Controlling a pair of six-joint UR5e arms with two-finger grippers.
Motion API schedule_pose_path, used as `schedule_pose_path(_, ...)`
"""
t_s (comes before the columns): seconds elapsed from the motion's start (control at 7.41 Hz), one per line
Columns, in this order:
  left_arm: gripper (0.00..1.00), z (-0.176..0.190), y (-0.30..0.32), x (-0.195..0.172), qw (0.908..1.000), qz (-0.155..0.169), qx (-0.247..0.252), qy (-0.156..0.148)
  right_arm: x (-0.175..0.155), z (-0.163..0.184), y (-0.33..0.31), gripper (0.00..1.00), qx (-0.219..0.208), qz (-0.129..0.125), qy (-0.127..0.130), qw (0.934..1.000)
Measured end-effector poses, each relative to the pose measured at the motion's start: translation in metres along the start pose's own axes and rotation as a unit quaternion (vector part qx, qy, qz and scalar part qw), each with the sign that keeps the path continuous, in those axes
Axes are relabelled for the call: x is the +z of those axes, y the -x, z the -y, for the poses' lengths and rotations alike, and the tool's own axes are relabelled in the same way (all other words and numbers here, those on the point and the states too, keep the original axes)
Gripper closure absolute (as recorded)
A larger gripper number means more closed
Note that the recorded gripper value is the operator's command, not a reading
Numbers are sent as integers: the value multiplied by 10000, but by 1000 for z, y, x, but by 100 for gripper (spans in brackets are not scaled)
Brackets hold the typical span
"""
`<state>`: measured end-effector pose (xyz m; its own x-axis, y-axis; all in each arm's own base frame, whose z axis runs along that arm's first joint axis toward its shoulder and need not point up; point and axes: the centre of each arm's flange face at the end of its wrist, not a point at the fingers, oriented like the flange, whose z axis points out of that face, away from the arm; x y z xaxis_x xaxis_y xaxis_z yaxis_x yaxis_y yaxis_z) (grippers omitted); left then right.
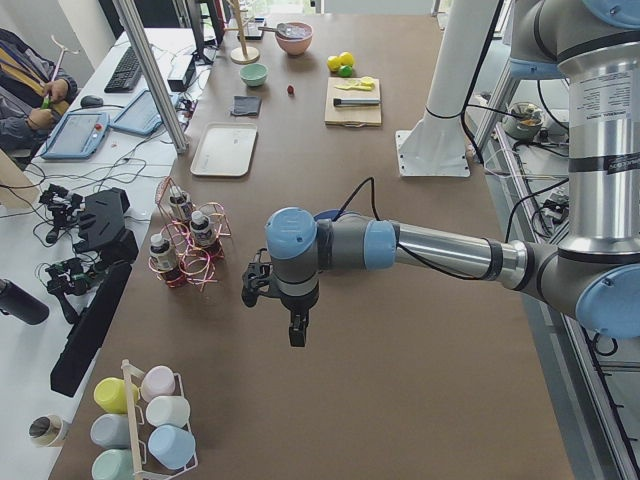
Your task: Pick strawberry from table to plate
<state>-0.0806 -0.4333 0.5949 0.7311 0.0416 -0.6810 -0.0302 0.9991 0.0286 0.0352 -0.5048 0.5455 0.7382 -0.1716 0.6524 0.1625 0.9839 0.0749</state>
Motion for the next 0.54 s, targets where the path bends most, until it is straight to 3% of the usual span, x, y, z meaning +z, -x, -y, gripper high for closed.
schedule_pose_path(0.54,2,-1,-2,-1,10000,1,24,-11,5,5,2,0,-23,-6,58,10000)
